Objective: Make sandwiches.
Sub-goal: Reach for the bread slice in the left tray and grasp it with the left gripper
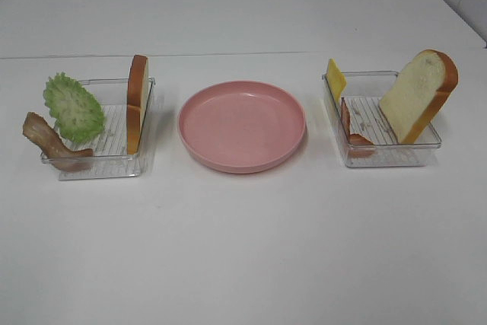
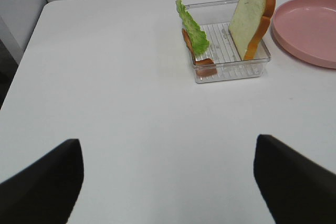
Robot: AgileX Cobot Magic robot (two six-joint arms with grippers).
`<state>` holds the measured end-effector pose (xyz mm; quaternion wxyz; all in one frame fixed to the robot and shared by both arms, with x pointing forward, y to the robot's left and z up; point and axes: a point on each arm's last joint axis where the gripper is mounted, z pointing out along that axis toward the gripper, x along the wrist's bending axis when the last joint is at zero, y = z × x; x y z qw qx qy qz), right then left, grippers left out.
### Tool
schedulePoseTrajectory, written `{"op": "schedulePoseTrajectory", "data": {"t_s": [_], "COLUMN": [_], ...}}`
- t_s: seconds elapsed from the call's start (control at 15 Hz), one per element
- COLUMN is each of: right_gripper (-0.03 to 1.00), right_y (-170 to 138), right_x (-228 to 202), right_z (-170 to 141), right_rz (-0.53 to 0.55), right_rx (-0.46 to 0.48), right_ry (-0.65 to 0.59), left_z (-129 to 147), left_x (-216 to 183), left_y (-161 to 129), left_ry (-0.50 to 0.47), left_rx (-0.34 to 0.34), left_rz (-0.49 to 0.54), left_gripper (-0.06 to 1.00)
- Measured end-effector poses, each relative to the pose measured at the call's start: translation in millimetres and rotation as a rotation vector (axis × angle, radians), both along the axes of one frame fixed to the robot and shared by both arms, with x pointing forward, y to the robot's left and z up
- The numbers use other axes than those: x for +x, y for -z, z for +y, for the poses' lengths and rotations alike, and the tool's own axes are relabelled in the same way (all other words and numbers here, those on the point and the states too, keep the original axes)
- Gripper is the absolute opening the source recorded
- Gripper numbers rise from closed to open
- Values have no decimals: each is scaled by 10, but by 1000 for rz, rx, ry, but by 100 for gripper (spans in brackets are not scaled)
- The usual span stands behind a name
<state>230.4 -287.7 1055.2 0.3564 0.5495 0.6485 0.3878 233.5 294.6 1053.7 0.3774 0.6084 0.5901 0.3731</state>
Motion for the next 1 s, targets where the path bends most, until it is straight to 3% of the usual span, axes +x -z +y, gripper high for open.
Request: {"op": "schedulePoseTrajectory", "data": {"t_s": [0.33, 0.47, 0.67, 0.87, 1.0], "right_gripper": [79, 79, 79, 79, 79], "right_y": [0, 0, 0, 0, 0], "right_x": [0, 0, 0, 0, 0], "right_z": [0, 0, 0, 0, 0], "right_rz": [0, 0, 0, 0, 0], "right_rx": [0, 0, 0, 0, 0], "right_ry": [0, 0, 0, 0, 0], "left_z": [0, -10, -24, -47, -68], "left_x": [0, -3, 99, 410, 747], "left_y": [0, -19, -292, -420, -517], "left_ry": [0, -3, -1, 16, 32], "left_rx": [0, -32, -80, -151, -208], "left_rz": [0, -11, -138, -66, 56], "left_gripper": [83, 83, 83, 83, 83]}}
